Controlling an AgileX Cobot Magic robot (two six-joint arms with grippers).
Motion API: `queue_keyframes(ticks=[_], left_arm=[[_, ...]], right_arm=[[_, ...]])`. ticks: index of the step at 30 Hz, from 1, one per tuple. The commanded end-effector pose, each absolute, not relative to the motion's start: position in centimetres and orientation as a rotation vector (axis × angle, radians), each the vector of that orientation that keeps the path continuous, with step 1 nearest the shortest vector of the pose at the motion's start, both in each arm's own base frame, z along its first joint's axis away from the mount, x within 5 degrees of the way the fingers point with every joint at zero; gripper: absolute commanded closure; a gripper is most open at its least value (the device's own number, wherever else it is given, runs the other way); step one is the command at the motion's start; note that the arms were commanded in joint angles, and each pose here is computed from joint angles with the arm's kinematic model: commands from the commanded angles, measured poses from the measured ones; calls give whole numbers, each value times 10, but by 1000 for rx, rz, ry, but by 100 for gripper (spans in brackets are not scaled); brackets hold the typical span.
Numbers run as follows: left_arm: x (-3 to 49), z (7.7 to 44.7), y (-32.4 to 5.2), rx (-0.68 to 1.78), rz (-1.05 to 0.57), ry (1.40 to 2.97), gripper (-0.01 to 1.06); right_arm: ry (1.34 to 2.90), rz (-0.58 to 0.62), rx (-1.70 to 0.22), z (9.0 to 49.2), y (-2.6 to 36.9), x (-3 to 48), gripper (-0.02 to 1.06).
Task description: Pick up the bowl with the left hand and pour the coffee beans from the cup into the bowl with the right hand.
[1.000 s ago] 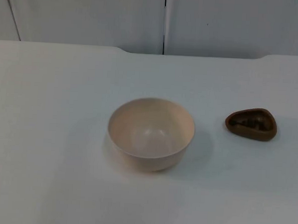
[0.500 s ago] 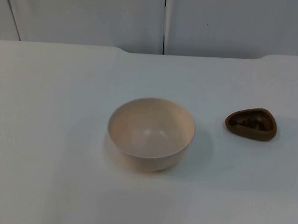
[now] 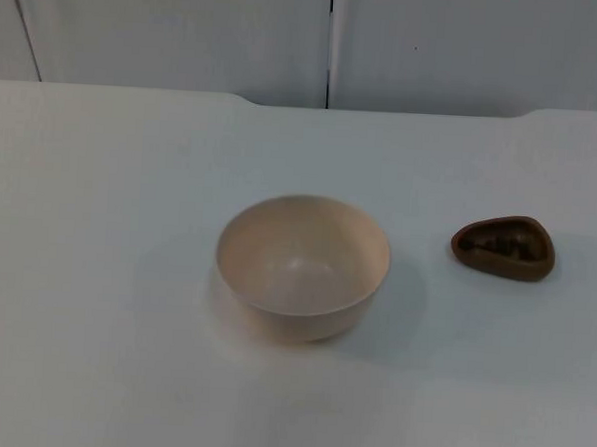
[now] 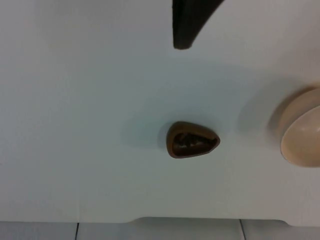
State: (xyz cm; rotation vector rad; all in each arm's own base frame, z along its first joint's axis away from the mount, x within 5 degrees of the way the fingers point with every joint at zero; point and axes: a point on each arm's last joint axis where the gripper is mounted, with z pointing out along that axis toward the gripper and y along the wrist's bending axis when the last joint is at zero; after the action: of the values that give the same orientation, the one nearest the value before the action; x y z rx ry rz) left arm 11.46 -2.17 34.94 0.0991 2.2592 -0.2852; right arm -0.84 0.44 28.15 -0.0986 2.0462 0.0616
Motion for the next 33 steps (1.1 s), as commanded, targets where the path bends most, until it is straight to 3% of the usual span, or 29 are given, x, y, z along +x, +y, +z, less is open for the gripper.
queue_keyframes(ticks=[1,10,28,33], left_arm=[[122,355,-23,112,-295,2244,0],[164,354,-27,140,-354,2302,0],[224,308,-41,208,-530,2465,0],[241,289,-60,283,-548,2511,0]], right_arm=[[2045,54,-94,280,4,-8,-1],[2045,54,-94,280,4,-8,-1],[2045,54,-94,280,4,-8,-1],[2045,54,-94,280,4,-8,-1]])
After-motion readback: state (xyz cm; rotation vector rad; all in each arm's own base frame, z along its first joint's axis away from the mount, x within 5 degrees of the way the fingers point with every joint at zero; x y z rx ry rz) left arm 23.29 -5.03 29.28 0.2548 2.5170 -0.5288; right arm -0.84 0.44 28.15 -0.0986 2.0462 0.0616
